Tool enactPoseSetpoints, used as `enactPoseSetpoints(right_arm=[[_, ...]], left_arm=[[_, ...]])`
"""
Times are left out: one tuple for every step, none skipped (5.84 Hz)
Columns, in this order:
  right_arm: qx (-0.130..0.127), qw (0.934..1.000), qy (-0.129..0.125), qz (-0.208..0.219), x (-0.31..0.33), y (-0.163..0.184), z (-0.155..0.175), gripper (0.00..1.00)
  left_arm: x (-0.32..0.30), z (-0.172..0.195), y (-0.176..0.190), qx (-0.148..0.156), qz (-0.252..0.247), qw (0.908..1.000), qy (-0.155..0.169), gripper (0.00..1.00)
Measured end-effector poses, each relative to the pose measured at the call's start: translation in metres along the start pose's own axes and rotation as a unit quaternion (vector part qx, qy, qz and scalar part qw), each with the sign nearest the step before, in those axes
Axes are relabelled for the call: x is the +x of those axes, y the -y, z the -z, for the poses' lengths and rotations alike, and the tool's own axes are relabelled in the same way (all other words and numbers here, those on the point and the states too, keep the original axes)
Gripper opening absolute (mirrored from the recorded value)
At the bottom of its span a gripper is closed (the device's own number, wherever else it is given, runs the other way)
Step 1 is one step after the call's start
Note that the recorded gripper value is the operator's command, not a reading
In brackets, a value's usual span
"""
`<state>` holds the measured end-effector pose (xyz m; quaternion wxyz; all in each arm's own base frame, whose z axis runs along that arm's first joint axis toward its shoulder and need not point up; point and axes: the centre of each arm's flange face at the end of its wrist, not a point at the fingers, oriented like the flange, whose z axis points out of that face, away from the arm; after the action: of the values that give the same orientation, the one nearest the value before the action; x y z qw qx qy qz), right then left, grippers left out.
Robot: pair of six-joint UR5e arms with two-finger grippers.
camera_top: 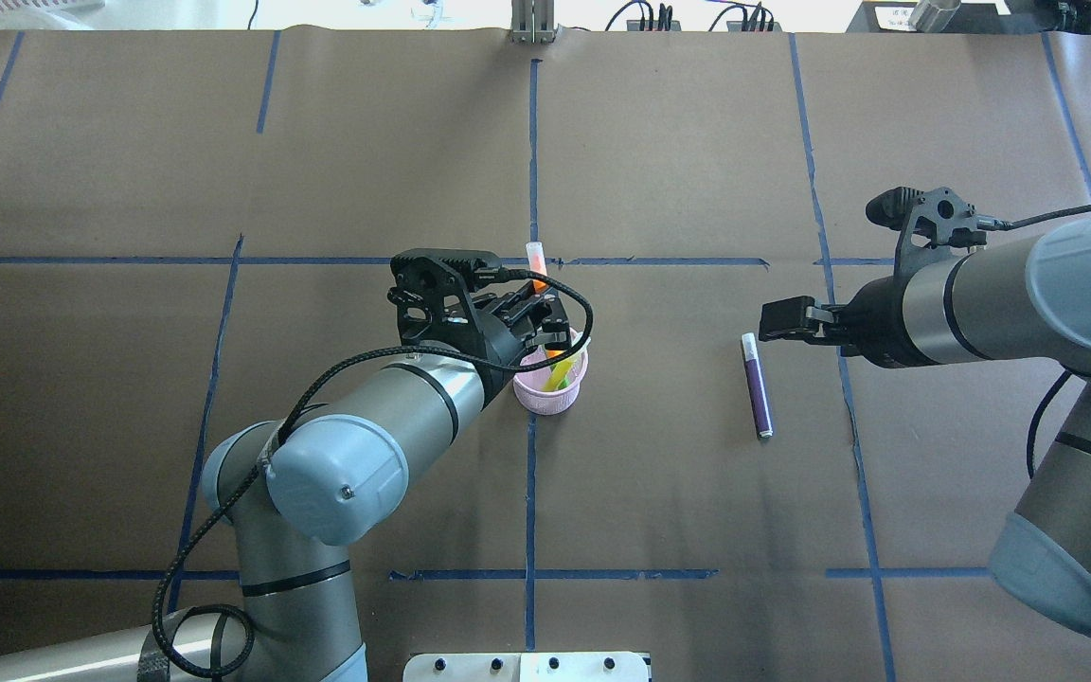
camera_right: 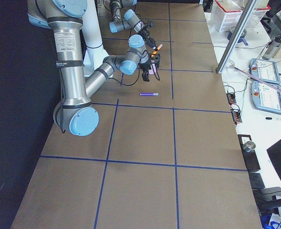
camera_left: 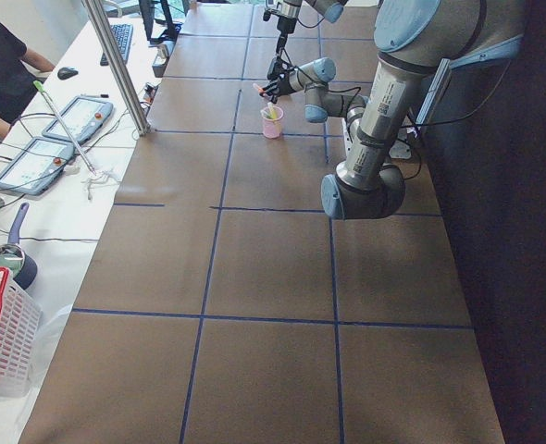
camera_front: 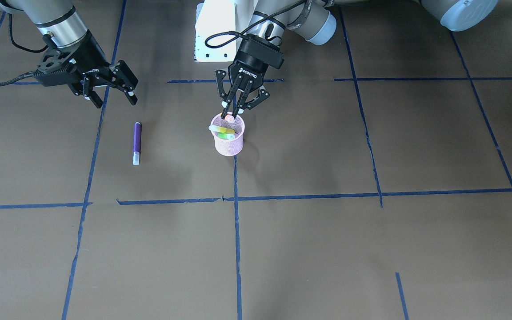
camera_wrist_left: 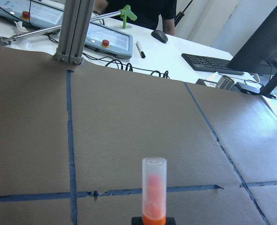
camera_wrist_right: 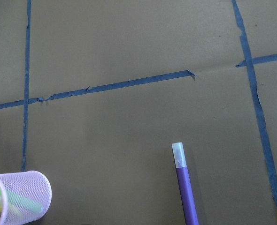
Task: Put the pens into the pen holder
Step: 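Lower the orange highlighter into the cup and open the left gripper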
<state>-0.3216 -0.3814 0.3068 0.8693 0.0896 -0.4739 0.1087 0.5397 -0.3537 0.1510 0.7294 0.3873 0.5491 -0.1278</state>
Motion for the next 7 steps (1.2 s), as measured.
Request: enactPoseSetpoints(right_arm=[[-0.001,1.0000,-0.003,0.001,0.002,0.001,-0.004,1.00],[-0.001,1.0000,-0.006,0.003,0.003,0.001,-0.006,1.00],[-0.002,1.0000,-0.007,0.003,0.004,0.001,-0.007,1.00],[-0.002,1.0000,-0.008,0.004,0.005,0.001,-0.008,1.00],[-0.002,0.9999,-0.010,0.004,0.005,0.001,-0.009,1.00],[-0.003,0.9999,-0.010,0.005,0.006,0.001,-0.010,1.00],[-0.003,0.9999,-0.010,0.005,0.006,0.001,-0.010,1.00]], left_arm=[[-0.008,-0.001,-0.009,-0.002,-0.003,1.0000,0.005,0.03],[-0.013,-0.004,-0.017,-0.004,-0.005,0.9999,0.009,0.05],[-0.016,-0.007,-0.027,-0.002,-0.007,0.9999,0.011,0.40],[-0.015,-0.008,-0.033,0.004,-0.003,1.0000,0.005,0.77],[-0.014,-0.006,-0.034,0.009,0.001,1.0000,-0.005,0.85],[-0.012,-0.005,-0.034,0.010,0.002,0.9999,-0.010,0.86],[-0.011,-0.004,-0.033,0.011,0.003,0.9998,-0.013,0.95]])
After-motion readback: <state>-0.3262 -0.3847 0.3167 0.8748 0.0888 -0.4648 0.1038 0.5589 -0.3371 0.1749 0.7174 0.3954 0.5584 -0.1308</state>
